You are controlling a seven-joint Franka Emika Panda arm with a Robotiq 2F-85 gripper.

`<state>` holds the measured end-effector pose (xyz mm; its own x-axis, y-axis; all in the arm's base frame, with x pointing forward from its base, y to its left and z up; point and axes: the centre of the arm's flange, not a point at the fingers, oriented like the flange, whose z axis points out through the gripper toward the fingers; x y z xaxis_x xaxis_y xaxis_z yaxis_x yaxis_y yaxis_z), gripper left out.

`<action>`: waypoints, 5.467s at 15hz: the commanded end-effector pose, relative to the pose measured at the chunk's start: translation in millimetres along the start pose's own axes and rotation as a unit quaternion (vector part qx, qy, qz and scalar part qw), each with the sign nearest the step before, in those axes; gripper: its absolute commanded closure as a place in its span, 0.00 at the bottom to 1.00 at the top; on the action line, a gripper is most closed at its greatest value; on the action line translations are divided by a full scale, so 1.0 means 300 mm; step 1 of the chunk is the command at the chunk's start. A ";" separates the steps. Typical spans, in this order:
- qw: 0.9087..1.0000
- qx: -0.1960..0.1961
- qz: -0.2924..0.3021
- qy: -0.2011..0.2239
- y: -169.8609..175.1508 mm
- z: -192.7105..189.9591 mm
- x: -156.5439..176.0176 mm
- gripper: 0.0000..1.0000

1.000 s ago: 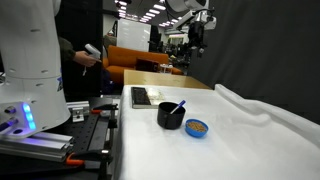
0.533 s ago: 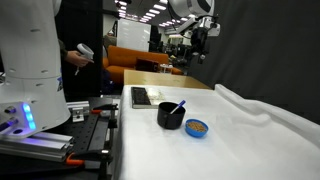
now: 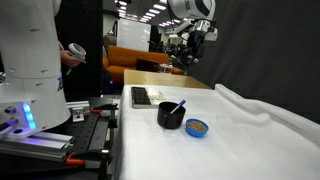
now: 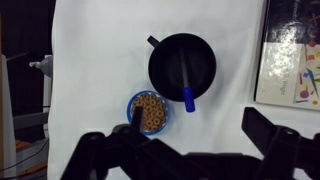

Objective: Remove the pen from the black cup and put it next to the book

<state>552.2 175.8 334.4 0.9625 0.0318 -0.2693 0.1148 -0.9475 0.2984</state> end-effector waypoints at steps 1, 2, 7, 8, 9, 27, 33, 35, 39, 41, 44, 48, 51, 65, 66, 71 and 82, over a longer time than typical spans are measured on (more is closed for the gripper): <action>1.000 0.016 0.008 -0.014 0.013 0.038 -0.046 0.00; 1.000 0.017 0.007 -0.018 0.012 0.050 -0.049 0.00; 0.999 0.017 0.000 -0.028 0.003 0.071 -0.050 0.00; 1.000 0.013 -0.001 -0.027 0.004 0.071 -0.048 0.00; 1.000 0.012 -0.003 -0.026 0.005 0.068 -0.048 0.00; 0.997 0.074 0.008 0.013 -0.075 -0.003 0.136 0.00; 0.996 0.086 0.030 -0.019 -0.069 0.123 0.309 0.00; 0.995 0.090 0.041 -0.025 -0.045 0.152 0.346 0.00; 0.994 0.095 0.053 -0.021 0.003 0.163 0.346 0.00; 0.995 0.086 0.056 -0.012 -0.008 0.177 0.346 0.00; 0.995 0.085 0.055 -0.012 -0.015 0.178 0.344 0.00; 0.995 0.082 0.059 -0.011 -0.015 0.175 0.346 0.00; 0.995 0.082 0.063 -0.013 0.003 0.186 0.337 0.00; 0.992 0.076 0.069 -0.069 0.052 0.407 0.247 0.00; 0.992 0.075 0.067 -0.071 0.046 0.412 0.243 0.00; 0.993 0.066 0.058 -0.079 0.010 0.429 0.234 0.00; 0.992 0.055 0.060 -0.097 -0.023 0.483 0.254 0.00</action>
<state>587.8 136.9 182.7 0.9016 -0.1232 -0.4148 -0.0254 -0.9720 0.2334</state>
